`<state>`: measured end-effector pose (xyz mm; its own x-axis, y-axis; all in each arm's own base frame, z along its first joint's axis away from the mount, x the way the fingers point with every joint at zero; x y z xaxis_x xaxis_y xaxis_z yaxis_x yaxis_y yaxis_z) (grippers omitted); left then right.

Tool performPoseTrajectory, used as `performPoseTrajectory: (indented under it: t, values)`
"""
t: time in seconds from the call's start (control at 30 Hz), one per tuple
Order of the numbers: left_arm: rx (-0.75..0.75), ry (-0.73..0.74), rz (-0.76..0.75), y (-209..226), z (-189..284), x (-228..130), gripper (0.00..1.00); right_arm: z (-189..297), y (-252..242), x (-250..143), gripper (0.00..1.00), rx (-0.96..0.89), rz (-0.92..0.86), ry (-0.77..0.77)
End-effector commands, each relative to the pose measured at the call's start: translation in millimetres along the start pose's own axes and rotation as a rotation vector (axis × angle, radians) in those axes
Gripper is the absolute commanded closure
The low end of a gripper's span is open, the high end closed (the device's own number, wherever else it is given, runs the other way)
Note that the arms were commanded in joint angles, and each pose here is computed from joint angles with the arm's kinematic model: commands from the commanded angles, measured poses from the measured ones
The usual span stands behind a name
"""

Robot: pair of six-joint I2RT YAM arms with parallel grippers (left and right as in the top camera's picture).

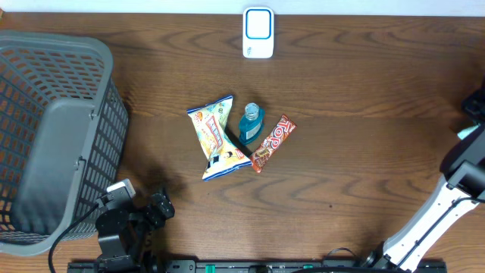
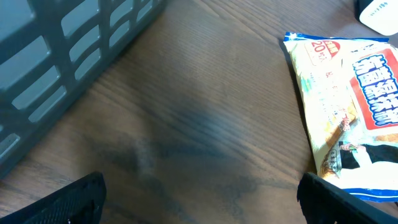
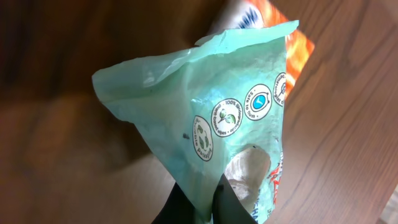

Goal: Scan the item barcode
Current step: 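Carry the wipes pack to the right edge and release it, then bring the right gripper back toward the blue mouthwash bottle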

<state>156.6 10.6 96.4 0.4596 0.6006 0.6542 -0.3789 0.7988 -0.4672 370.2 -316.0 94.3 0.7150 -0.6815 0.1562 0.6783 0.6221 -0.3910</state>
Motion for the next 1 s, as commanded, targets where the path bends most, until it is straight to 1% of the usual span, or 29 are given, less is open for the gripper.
performPoseTrajectory:
  t: [0.0,0.03,0.1,0.17,0.23,0.27,0.37,0.4,0.53,0.67,0.77,0.8,0.93,0.97]
  values:
    - [0.000,-0.014,-0.008,-0.8,2.4,3.0,0.02,5.3,-5.6,-1.4,0.99,0.070,-0.018,0.004]
    - [0.000,-0.014,-0.008,-0.7,2.3,2.9,0.02,4.5,-5.6,-1.3,0.99,0.087,-0.023,0.008]
    - [0.000,-0.014,-0.008,-0.7,2.3,2.9,0.02,5.2,-4.4,-1.4,0.94,0.119,-0.029,0.014]
    - [0.000,-0.014,-0.008,-0.8,2.4,3.0,0.02,8.2,1.9,-2.6,0.77,0.180,-0.031,0.024]
    - [0.000,-0.014,-0.008,-0.8,2.4,3.0,0.02,14.9,11.0,-2.5,0.52,0.246,-0.010,0.022]
    - [0.000,-0.014,-0.008,-0.8,2.4,3.0,0.02,20.6,14.6,-2.1,0.41,0.269,-0.002,0.016]
    - [0.000,-0.014,-0.008,-0.7,2.3,2.9,0.02,40.5,19.9,-1.4,0.27,0.284,0.012,-0.019]
    - [0.000,-0.014,-0.008,-0.8,2.4,3.0,0.02,48.0,21.2,-1.1,0.24,0.287,0.015,-0.034]
    - [0.000,-0.014,-0.008,-0.8,2.4,3.0,0.02,89.4,29.6,-3.8,0.21,0.327,-0.013,-0.098]
    - [0.000,-0.014,-0.008,-0.7,2.3,2.9,0.02,136.5,50.6,-20.4,0.20,0.438,-0.030,-0.116]
    - [0.000,-0.014,-0.008,-0.7,2.3,2.9,0.02,167.7,81.5,-42.7,0.11,0.571,-0.021,-0.069]
    - [0.000,-0.014,-0.008,-0.7,2.3,2.9,0.02,175.0,93.2,-50.8,0.01,0.616,-0.004,-0.043]
    - [0.000,-0.014,-0.008,-0.8,2.4,3.0,0.02,206.2,149.4,-94.0,0.01,0.822,0.128,0.090]
    - [0.000,-0.014,-0.008,-0.8,2.4,3.1,0.02,215.0,169.2,-112.0,0.01,0.864,0.183,0.129]
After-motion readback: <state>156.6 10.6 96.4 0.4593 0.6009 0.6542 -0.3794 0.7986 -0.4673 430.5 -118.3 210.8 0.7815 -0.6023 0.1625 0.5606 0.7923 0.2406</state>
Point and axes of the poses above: each gripper's point midway between its finger pads, its own z axis back along the fingers, its own y axis along the line the jaws close on, x = y × z, the point moved 3 cm from there along z, back along the fingers, and after that the axes turned 12 degrees about z, right-handed, at the moved point
